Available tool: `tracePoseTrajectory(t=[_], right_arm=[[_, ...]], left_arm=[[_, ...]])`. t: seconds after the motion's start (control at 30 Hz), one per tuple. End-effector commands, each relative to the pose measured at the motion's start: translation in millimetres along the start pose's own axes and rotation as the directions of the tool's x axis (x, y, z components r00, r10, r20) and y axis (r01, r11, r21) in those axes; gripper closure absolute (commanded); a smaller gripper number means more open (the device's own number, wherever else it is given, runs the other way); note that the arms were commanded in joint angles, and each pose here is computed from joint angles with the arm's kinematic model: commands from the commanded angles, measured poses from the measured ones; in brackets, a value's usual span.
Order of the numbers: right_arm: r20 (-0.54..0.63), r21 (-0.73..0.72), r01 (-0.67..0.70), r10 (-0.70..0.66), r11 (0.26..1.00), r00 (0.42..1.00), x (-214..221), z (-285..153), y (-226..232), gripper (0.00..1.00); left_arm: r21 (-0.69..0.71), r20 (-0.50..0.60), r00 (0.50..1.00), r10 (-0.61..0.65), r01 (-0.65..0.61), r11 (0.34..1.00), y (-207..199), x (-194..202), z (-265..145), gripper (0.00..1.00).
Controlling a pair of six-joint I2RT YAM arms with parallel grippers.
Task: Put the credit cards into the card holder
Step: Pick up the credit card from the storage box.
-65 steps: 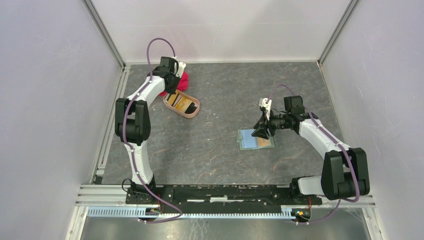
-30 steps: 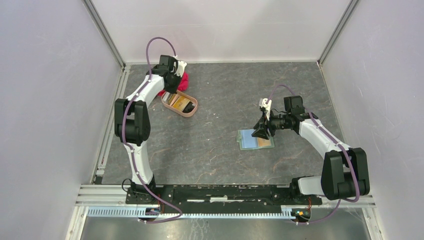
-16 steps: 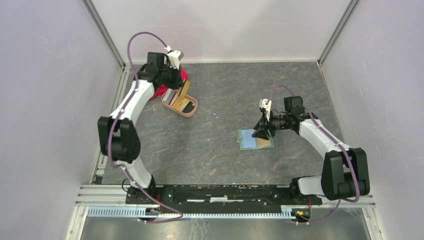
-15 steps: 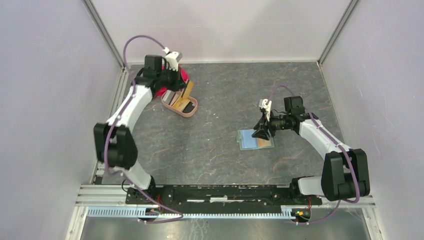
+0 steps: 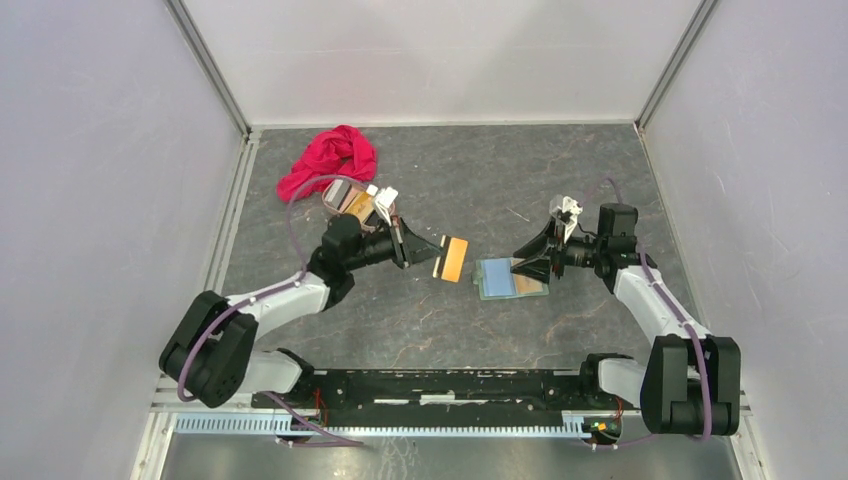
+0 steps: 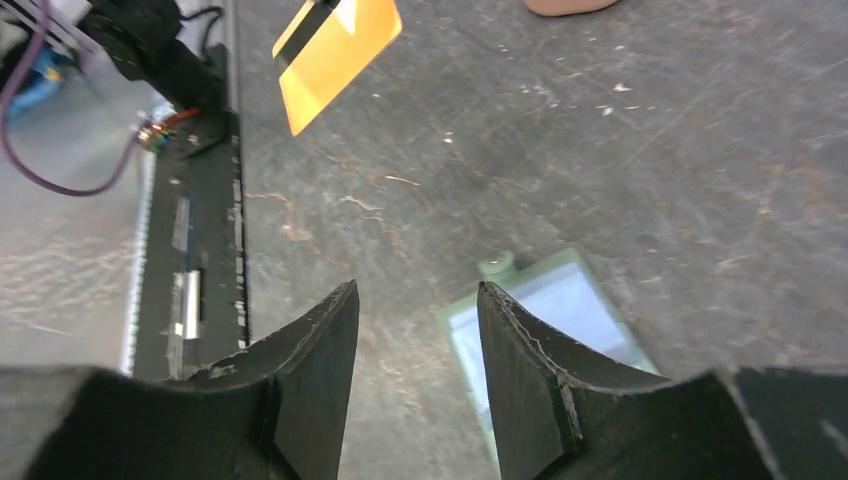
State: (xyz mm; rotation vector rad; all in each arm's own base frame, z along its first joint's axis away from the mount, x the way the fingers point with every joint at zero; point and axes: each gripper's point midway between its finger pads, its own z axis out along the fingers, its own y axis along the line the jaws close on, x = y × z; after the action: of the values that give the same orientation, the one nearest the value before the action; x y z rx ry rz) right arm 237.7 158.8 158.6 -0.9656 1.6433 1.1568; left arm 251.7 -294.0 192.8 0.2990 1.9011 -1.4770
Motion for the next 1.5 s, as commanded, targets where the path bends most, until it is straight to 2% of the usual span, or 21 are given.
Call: tracePoseTrajectory(t=[0.0,0.13,0.3,0.47,0.67,0.97,1.13,1.33,1.47], right_arm=[[0.069,-0.099,-0.052,0.058,0.994,0.996,-16,2,17,0.47],[0.045,-0.167,-0.137,0.147,0.976,0.988,-8,5,24,0.43],[0.024,-0.289,-0.168,0.182,0.943,0.983,-4,14,39,0.38],[-0.03,-0.218,-0.164,0.161,0.962,0.987,6,20,30,0.34],[-0.009,-0.14,-0.188,0.189,0.972,0.982,4,23,20,0.33],[-0.009,-0.185,-0.177,0.178,0.967,0.984,-1,24,29,0.38],[-0.008,-0.189,-0.17,0.172,0.967,0.985,-3,25,29,0.44],[-0.019,-0.222,-0.212,0.213,0.952,0.977,-3,24,34,0.58],[-0.019,-0.225,-0.21,0.211,0.952,0.977,-4,24,35,0.59]], left_arm=[[0.236,0.224,0.969,-0.105,0.05,0.97,-58,-31,1,0.98],[0.307,0.212,0.963,-0.17,0.099,0.947,-59,-14,12,0.98],[0.346,0.194,0.96,-0.202,0.125,0.93,-59,-7,35,0.98],[0.319,0.202,0.959,-0.199,0.128,0.939,-52,-2,51,0.98],[0.313,0.192,0.956,-0.222,0.155,0.937,-51,12,64,0.98],[0.287,0.2,0.956,-0.212,0.15,0.946,-47,18,71,0.98],[0.282,0.194,0.96,-0.201,0.142,0.949,-48,21,75,0.98],[0.285,0.183,0.964,-0.192,0.135,0.949,-49,25,79,0.98],[0.286,0.188,0.968,-0.168,0.11,0.952,-50,28,80,0.98]])
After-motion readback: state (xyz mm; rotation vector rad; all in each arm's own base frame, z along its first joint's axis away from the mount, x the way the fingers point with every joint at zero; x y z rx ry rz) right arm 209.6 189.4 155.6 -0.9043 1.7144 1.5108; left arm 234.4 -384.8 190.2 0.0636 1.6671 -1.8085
